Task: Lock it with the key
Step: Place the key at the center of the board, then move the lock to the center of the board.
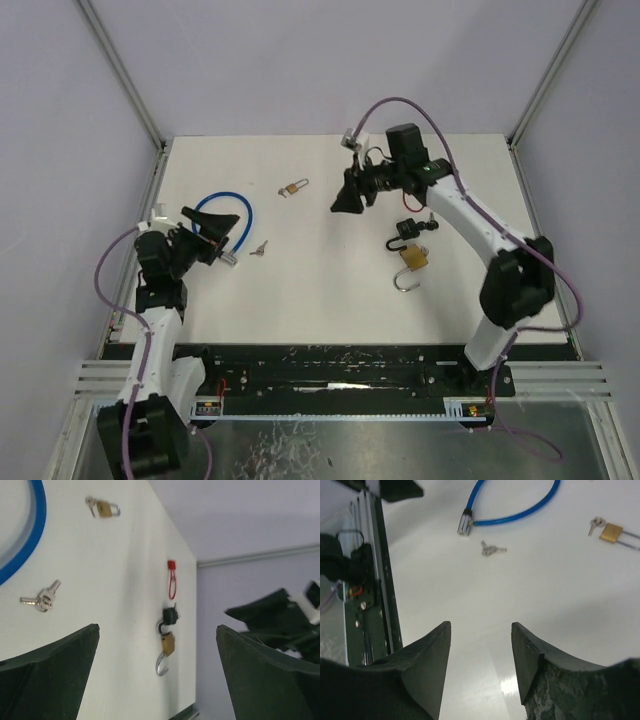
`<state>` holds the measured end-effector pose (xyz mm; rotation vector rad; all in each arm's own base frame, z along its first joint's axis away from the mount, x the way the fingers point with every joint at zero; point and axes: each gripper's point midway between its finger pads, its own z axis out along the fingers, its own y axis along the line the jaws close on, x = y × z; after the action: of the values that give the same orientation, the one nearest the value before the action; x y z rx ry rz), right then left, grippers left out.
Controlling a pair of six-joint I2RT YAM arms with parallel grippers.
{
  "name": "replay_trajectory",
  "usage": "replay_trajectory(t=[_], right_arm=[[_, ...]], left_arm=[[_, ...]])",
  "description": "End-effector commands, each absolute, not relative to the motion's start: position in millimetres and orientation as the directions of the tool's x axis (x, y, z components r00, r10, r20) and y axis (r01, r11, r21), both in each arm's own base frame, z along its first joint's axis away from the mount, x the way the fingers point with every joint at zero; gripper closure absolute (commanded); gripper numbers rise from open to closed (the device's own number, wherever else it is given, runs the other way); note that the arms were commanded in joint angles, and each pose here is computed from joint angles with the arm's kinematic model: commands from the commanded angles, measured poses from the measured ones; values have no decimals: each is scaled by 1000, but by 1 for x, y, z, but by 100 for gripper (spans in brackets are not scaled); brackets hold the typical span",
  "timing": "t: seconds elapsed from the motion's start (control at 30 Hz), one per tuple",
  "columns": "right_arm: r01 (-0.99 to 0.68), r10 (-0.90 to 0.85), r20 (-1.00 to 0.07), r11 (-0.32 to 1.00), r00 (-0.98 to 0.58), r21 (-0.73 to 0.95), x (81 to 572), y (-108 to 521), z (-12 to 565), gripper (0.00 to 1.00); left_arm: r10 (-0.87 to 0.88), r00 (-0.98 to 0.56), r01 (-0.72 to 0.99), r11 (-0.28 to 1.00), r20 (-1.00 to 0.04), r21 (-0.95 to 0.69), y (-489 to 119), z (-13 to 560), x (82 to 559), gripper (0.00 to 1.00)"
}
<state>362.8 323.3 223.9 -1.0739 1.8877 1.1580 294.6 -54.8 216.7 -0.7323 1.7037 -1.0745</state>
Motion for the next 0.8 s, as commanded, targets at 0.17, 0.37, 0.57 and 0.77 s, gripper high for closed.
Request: replay_trajectory(t=[0.17,0.37,0.57,0.77], right_arm=[[-927,-497,-797,317,-342,199,278,219,196,38],[-847,-323,-826,438,-463,303,288,171,207,38],[-814,-267,-834,488,-483,315,292,153,209,38],[-783,-219,-844,537,-489,315,292,138,212,38]], left_arm=[[-464,-540,36,821,-702,-569,-136,213,333,0],[-72,-603,39,992,-795,-119,-140,192,374,0],[100,-617,139,990,-781,17,-146,186,431,0],[202,-656,272,962,-727,22,-163,155,474,4]])
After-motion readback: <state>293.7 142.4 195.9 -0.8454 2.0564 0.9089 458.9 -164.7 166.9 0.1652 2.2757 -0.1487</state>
